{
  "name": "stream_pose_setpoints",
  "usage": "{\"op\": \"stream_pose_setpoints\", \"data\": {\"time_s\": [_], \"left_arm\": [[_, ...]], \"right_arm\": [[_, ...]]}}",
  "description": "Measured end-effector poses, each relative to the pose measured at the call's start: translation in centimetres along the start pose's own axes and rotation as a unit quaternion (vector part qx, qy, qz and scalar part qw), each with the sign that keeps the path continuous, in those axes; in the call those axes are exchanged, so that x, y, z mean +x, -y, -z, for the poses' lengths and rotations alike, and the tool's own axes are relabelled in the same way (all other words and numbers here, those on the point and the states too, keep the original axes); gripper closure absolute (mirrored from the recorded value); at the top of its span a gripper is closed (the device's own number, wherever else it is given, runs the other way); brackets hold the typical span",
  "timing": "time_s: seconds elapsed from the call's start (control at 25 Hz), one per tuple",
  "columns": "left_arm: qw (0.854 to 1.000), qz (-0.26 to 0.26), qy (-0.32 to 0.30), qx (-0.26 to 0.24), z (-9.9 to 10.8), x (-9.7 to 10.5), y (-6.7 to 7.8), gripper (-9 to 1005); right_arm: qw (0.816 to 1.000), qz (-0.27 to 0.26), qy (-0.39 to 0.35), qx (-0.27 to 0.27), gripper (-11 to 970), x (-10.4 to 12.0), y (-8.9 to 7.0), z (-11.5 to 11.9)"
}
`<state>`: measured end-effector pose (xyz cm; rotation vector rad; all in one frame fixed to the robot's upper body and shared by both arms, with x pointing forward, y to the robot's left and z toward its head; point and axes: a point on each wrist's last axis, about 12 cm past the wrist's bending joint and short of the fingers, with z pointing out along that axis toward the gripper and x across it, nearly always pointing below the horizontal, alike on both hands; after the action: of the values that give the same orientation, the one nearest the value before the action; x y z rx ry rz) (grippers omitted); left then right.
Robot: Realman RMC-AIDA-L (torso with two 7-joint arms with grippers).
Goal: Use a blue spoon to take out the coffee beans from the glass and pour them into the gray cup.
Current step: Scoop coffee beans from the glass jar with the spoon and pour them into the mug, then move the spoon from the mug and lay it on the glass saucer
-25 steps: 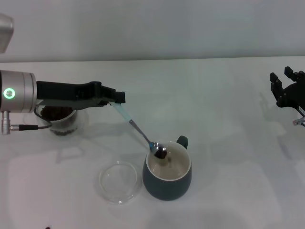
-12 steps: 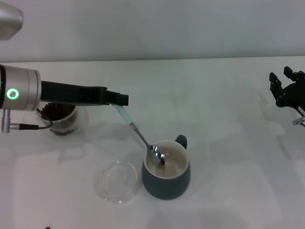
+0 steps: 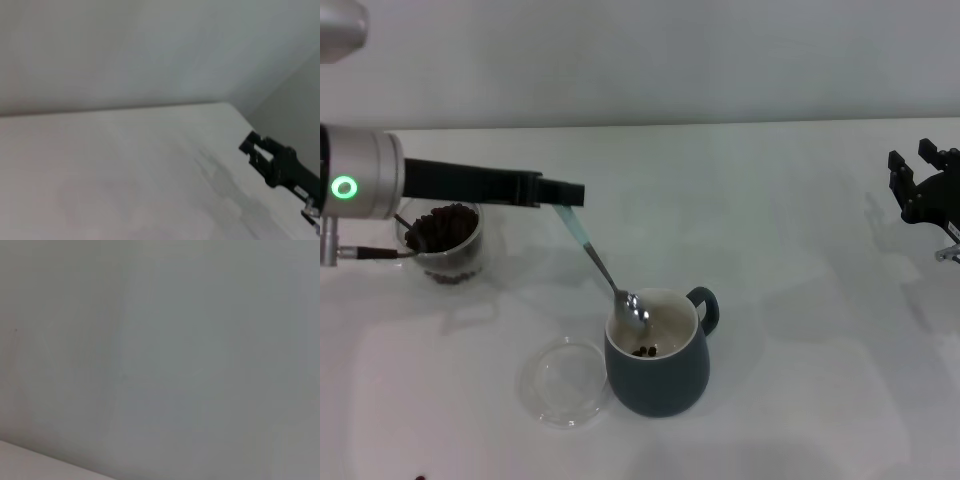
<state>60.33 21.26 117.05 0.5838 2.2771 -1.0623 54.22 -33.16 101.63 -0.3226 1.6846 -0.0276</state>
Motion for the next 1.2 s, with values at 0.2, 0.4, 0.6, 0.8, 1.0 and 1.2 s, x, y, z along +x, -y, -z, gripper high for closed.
{"op": "stream_pose_setpoints", "data": {"time_s": [0.2,0.4,0.6,0.8,1.0,1.2], "left_arm": [[1.000,0.005,0.023,0.015,0.5,-0.1,-0.2,861],[0.999,0.020,0.033,0.036,0.8,0.1,-0.3,861],[0.995,0.049,0.068,0.062,2.5,0.6,-0.7,861],[0.984,0.097,0.125,0.077,5.2,2.1,-2.3,860],[0.978,0.140,0.135,0.077,6.1,4.7,-3.7,860],[0.976,0.173,0.113,0.069,5.3,7.0,-4.7,861]], "right_arm": [[1.000,0.001,0.000,-0.001,572,-0.1,0.0,-0.2],[1.000,0.003,-0.002,-0.002,572,-0.2,-0.2,-0.5],[1.000,0.004,-0.003,-0.003,572,-0.3,-0.2,-0.6],[1.000,0.005,-0.004,-0.003,572,-0.3,-0.2,-0.6],[1.000,0.006,-0.004,-0.004,572,-0.2,-0.1,-0.6],[1.000,0.008,-0.005,-0.006,572,-0.2,-0.1,-0.5]]}}
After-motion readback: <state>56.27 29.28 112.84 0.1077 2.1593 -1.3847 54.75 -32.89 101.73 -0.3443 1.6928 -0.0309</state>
